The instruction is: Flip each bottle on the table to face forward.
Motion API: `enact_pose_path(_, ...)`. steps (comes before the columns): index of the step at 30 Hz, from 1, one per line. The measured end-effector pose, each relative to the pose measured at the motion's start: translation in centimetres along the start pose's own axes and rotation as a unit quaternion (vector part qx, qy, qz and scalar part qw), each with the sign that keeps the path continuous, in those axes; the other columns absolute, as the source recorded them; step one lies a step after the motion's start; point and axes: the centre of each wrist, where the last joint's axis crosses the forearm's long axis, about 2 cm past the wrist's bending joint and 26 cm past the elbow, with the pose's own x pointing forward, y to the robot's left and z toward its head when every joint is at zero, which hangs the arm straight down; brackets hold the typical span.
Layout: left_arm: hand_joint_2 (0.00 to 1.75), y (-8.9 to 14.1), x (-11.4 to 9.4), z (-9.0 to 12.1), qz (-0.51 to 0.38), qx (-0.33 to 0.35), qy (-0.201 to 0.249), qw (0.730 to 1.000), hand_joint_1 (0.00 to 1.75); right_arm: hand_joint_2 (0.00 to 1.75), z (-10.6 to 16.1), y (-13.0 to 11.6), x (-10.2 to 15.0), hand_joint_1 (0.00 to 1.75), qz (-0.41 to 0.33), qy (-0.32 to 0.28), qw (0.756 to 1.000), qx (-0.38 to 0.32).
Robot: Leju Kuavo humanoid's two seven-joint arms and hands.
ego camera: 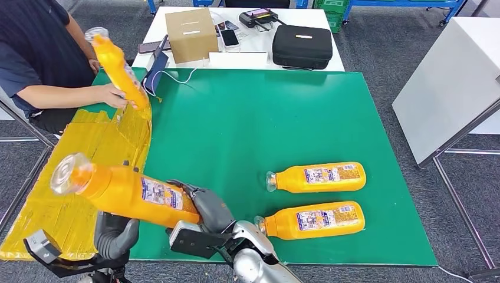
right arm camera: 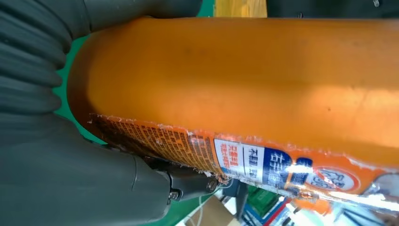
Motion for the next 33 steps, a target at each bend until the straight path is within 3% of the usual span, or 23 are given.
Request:
enact_pose_path(5,1.75,-1.0,-0.5,0.2,0.007,-0.017,0.003,1.0,0.0,1.75,-0.1,1.1,0.0,1.75,0.027,-0.006,0.999,0.041)
enact_pose_path(18,1.75,-0.7,-0.5,1.4,-0.006,-0.021,0.016,1.0,0.0,1.75,-0.2,1.9,-0.2,1.75,0.049,-0.013,0.996,0.073)
enact_pose_path(19,1.75,-0.7,-0.5,1.4,-0.008,-0.022,0.017,1.0,0.17,1.75,-0.2,1.9,-0.2,1.75,0.049,-0.013,0.996,0.073)
enact_pose_path(22,1.75,-0.6,-0.5,1.5,-0.025,-0.03,0.019,0.999,1.48,1.75,-0.3,1.9,-0.2,1.74,0.049,-0.012,0.996,0.075)
enact_pose_path(23,1.75,-0.6,-0.5,1.5,-0.032,-0.034,0.019,0.999,1.75,1.75,-0.3,1.9,-0.3,1.74,0.049,-0.011,0.996,0.075)
enact_pose_path(33,1.75,-0.4,-0.4,1.5,-0.05,-0.035,0.008,0.998,1.75,1.75,-0.2,2.0,-0.5,1.71,0.049,-0.009,0.996,0.076)
